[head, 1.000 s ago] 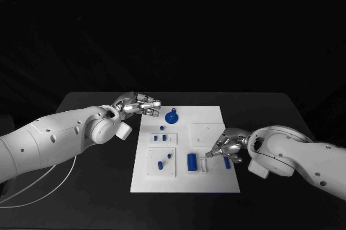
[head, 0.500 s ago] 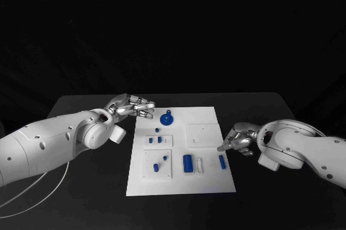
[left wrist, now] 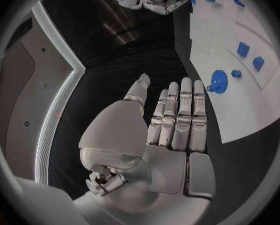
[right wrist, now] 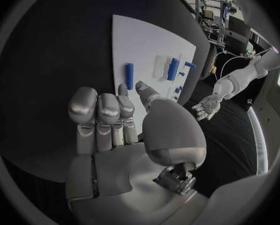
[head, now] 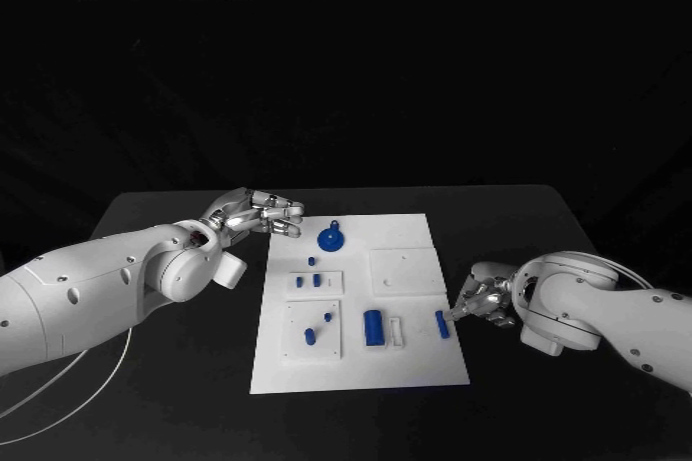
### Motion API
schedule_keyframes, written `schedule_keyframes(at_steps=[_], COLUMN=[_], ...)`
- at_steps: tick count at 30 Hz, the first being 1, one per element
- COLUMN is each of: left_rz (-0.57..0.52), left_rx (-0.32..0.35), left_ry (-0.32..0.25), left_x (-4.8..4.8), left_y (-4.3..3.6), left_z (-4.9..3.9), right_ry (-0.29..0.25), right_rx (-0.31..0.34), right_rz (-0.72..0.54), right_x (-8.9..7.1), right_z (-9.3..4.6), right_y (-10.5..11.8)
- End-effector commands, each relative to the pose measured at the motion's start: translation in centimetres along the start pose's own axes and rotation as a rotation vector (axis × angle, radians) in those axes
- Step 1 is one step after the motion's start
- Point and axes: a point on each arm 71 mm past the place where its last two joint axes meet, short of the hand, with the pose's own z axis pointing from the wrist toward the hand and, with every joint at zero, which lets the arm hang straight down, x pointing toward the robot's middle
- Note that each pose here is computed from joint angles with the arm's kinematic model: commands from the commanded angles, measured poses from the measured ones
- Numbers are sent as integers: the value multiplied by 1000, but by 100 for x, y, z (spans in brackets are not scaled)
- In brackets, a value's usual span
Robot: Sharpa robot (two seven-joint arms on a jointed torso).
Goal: Assemble the parts on the task board
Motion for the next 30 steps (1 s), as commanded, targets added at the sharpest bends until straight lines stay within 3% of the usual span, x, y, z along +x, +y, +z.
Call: schedule_keyframes(at_steps=[1,8,21,30], left_rz=[-20,-20,-23,-24], left_rx=[17,10,-6,-13], left_ry=[-14,-18,4,24], left_x=[0,-1,25,67], left_y=[-16,-10,0,4], left_z=[1,4,14,46], right_ry=[-3,23,25,-20], right_rx=[59,63,46,51], right_rz=[-54,-40,-54,-181], right_x=[40,171,304,396], right_z=[26,83,164,242], right_y=[-53,-35,96,156])
